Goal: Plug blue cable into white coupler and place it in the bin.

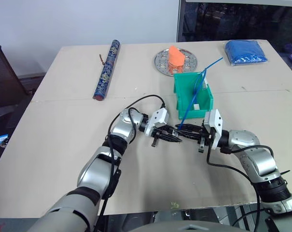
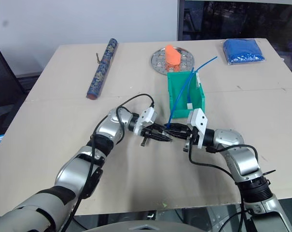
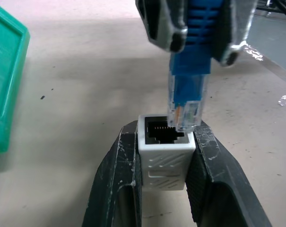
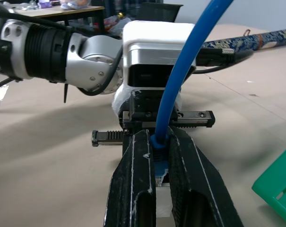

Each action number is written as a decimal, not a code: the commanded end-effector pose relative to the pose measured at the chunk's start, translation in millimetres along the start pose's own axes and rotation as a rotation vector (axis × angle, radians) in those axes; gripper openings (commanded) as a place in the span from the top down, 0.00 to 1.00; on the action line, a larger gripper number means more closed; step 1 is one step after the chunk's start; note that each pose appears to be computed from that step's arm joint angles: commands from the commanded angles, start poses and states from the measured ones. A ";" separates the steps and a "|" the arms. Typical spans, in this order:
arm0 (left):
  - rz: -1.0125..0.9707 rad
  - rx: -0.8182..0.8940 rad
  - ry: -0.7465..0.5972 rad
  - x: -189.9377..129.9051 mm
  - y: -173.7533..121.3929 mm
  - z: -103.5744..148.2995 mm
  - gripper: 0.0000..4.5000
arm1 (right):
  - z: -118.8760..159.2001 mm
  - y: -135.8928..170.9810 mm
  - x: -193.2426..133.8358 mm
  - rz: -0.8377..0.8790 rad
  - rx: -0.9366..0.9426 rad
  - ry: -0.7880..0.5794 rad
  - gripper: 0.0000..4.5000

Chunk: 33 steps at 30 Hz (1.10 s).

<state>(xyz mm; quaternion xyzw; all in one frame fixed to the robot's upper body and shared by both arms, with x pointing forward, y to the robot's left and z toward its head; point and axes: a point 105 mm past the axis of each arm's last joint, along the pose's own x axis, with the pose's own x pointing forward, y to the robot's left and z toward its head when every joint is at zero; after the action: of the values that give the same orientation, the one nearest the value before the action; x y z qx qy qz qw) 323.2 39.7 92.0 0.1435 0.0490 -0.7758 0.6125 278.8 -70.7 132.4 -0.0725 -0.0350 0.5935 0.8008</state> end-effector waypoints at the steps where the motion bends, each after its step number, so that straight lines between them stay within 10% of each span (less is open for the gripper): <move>1: -0.009 0.044 -0.031 -4.1 1.9 12.1 0.87 | -1.2 0.3 1.9 0.023 -0.023 -0.002 1.00; 26: 0.024 0.030 -0.171 4.9 11.0 40.2 0.87 | -92.6 28.1 -2.8 0.136 0.226 0.389 1.00; 33: 0.035 0.023 -0.167 3.3 10.4 36.8 0.87 | -74.9 20.6 5.6 0.114 0.247 0.283 1.00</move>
<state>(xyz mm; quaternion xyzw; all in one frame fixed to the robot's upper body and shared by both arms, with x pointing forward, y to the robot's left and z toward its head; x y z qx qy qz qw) 319.2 36.0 80.6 0.0904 0.0941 -0.7747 0.6187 288.4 -65.4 108.7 -0.1005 0.0367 0.6118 0.7837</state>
